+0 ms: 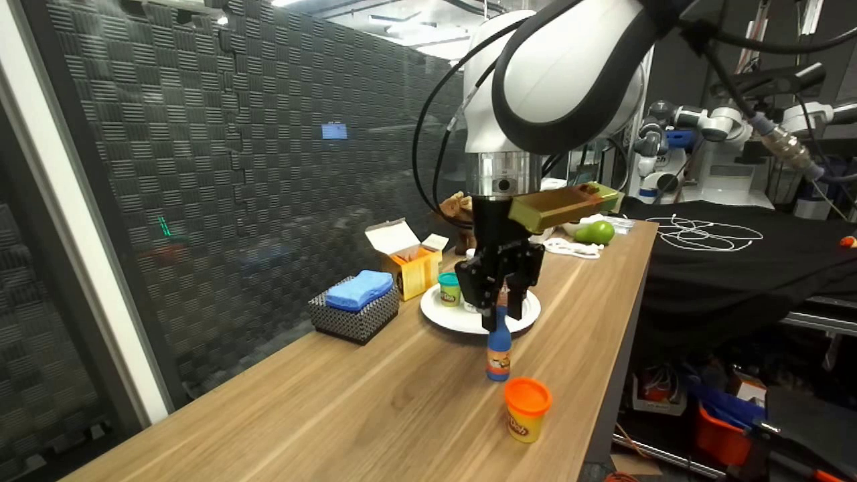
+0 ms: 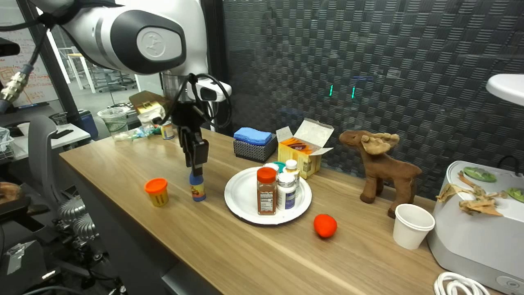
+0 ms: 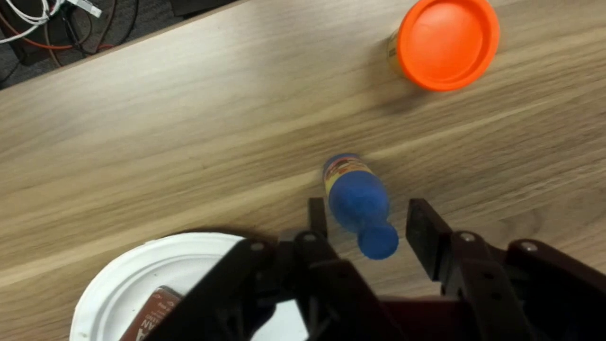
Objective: Pick up all the objects surrounding the white plate and arrange them on the plate
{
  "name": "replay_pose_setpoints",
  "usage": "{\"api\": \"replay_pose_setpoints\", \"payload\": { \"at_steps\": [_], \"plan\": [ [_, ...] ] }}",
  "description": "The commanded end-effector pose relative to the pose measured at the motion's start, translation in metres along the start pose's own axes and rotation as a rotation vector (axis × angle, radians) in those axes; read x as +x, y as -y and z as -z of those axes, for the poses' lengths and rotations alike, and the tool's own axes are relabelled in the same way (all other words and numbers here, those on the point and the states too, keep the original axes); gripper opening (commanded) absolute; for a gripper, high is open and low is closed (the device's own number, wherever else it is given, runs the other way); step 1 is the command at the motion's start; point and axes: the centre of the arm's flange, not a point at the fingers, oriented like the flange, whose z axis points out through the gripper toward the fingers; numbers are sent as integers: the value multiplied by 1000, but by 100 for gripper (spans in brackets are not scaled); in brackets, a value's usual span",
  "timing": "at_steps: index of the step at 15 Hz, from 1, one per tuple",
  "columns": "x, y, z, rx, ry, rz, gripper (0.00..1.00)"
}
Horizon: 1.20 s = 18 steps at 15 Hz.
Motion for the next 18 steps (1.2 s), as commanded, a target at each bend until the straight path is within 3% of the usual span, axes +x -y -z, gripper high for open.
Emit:
{"api": "replay_pose_setpoints", "payload": {
  "at_steps": [1, 4, 5, 9, 14, 18],
  "plan": [
    [2, 4, 10, 2, -12, 4, 18],
    [-3, 5, 18, 2, -25, 2, 8],
    [-4, 5, 22, 1, -29, 3, 12],
    [-1, 8, 48, -3, -64, 15, 13],
    [36, -3, 71, -38, -130, 21, 13],
    [68, -15, 70, -39, -116, 10, 13]
  ]
}}
